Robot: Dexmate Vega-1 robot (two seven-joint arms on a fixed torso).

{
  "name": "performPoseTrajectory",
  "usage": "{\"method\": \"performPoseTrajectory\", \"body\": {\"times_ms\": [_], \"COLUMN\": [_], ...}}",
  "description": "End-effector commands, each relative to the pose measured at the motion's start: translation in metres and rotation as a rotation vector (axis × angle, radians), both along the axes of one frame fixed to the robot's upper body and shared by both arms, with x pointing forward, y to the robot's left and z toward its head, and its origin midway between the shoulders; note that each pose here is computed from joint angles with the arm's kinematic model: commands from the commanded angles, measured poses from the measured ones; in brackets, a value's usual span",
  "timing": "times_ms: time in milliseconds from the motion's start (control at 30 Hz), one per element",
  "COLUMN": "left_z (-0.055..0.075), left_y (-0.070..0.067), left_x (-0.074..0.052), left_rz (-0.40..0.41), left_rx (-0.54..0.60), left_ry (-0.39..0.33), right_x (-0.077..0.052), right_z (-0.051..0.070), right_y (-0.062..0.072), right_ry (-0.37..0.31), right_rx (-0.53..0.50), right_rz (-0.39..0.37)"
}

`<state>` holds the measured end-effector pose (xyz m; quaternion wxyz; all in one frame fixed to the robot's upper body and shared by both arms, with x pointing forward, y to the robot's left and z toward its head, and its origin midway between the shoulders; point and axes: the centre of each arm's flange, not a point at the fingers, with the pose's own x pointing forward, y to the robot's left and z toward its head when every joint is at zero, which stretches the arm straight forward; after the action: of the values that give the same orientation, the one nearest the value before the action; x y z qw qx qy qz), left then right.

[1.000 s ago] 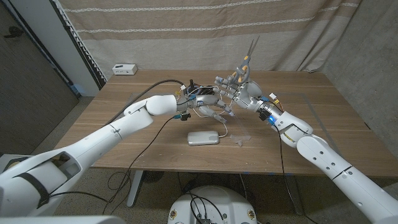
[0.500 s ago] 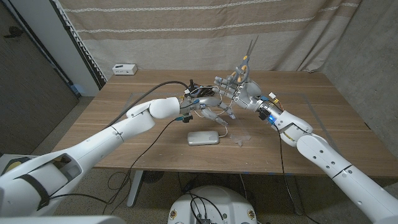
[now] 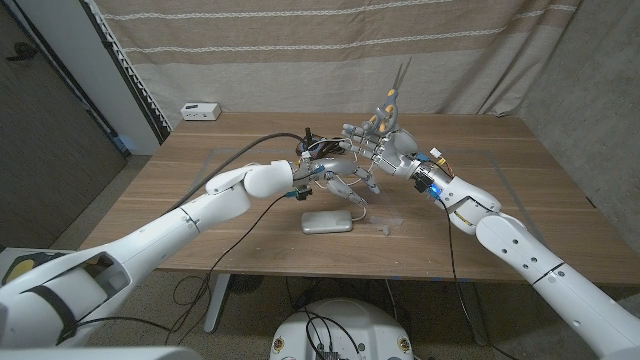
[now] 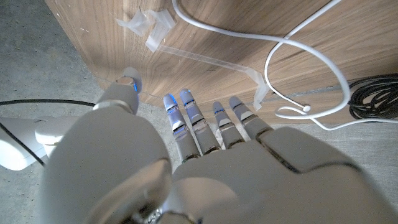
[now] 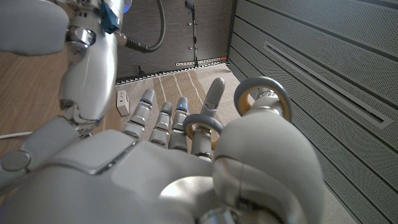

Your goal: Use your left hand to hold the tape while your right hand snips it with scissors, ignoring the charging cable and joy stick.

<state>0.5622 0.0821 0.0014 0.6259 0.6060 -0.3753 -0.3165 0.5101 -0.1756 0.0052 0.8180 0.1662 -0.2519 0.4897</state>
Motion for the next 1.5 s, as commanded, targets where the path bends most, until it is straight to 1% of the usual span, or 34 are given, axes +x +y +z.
{"method": "performPoseTrajectory", "body": {"times_ms": [33, 267, 433, 600, 767, 1000, 1200, 1500], "left_z": [-0.01, -0.017, -0.019, -0.021, -0.023, -0.025, -0.026, -0.03], "left_y": [-0.005, -0.012, -0.015, -0.021, -0.026, -0.031, -0.037, -0.045], "left_x": [-0.006, -0.005, -0.006, -0.01, -0.011, -0.011, -0.014, -0.02], "left_rz": [0.025, 0.009, 0.001, -0.007, -0.005, -0.024, -0.016, -0.034], "left_rx": [0.014, 0.026, 0.042, 0.065, 0.093, 0.106, 0.172, 0.257], "left_ry": [-0.092, -0.096, -0.107, -0.15, -0.175, -0.167, -0.205, -0.293], "right_x": [0.001, 0.003, 0.004, 0.005, 0.006, 0.007, 0.006, 0.006], "right_z": [0.001, 0.0, 0.0, 0.0, 0.0, 0.0, -0.002, -0.001], "right_y": [0.003, 0.004, 0.004, 0.004, 0.004, 0.005, 0.007, 0.008], "right_ry": [0.011, 0.023, 0.025, 0.029, 0.03, 0.035, 0.041, 0.039], "right_rx": [-0.011, -0.013, -0.013, -0.009, -0.012, -0.011, -0.011, -0.012], "right_rz": [0.005, 0.003, 0.001, 0.001, -0.001, -0.004, -0.008, -0.006]}}
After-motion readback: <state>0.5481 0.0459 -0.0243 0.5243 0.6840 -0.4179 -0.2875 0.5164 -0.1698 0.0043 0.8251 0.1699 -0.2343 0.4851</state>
